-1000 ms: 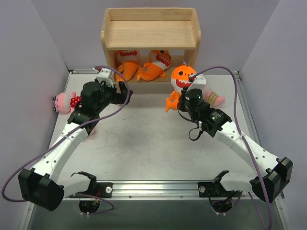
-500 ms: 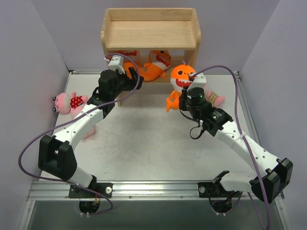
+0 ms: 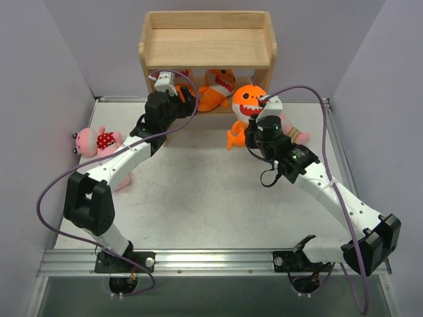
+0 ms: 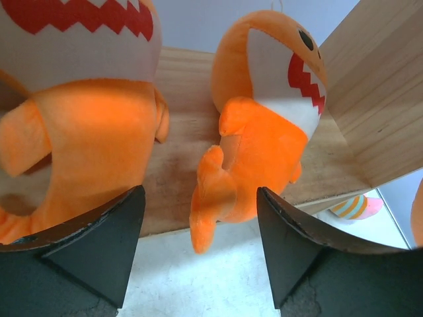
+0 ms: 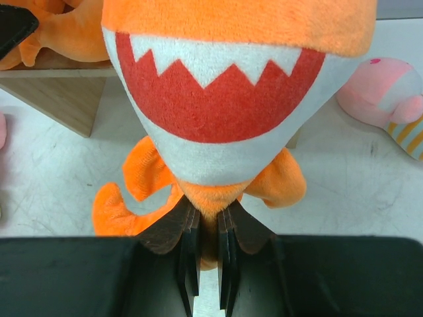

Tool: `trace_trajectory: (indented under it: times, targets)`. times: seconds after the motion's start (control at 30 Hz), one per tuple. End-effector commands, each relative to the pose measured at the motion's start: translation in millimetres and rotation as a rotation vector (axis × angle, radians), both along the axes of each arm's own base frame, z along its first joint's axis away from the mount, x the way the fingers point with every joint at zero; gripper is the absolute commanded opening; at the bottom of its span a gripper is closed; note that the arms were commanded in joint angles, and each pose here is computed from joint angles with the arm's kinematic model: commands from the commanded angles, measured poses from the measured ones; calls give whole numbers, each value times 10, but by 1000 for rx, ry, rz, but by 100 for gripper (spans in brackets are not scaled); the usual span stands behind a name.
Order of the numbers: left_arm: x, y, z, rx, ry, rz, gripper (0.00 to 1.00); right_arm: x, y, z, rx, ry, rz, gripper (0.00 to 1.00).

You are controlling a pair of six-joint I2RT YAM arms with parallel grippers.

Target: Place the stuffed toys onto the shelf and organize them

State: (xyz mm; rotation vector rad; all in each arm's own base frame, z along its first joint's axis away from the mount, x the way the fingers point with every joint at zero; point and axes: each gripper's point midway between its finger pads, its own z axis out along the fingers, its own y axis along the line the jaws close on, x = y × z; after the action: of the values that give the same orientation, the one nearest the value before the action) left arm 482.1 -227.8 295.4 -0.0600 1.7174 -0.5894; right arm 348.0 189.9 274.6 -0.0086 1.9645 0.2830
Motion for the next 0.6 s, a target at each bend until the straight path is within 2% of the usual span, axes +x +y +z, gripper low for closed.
trace_trajectory:
  times: [0.0, 0.2, 0.33, 0.4, 0.43, 0.57]
  targets:
    - [70, -114, 412, -64, -108, -3, 75, 121, 42, 261, 28, -64, 7, 0]
    - [132, -195, 326, -65, -98, -4, 66, 280, 23, 279, 31, -64, -9, 0]
    - [156, -160, 288, -68, -95, 20, 48, 397, 8, 299, 36, -65, -14, 0]
    - [159, -150, 296, -75, -103, 27, 43, 466, 15, 311, 40, -63, -16, 0]
    - [163, -130, 274, -77, -102, 39, 37, 487, 23, 314, 40, -65, -16, 0]
    - [177, -69, 203, -96, -84, 77, 28, 605, 81, 298, 33, -62, -14, 0]
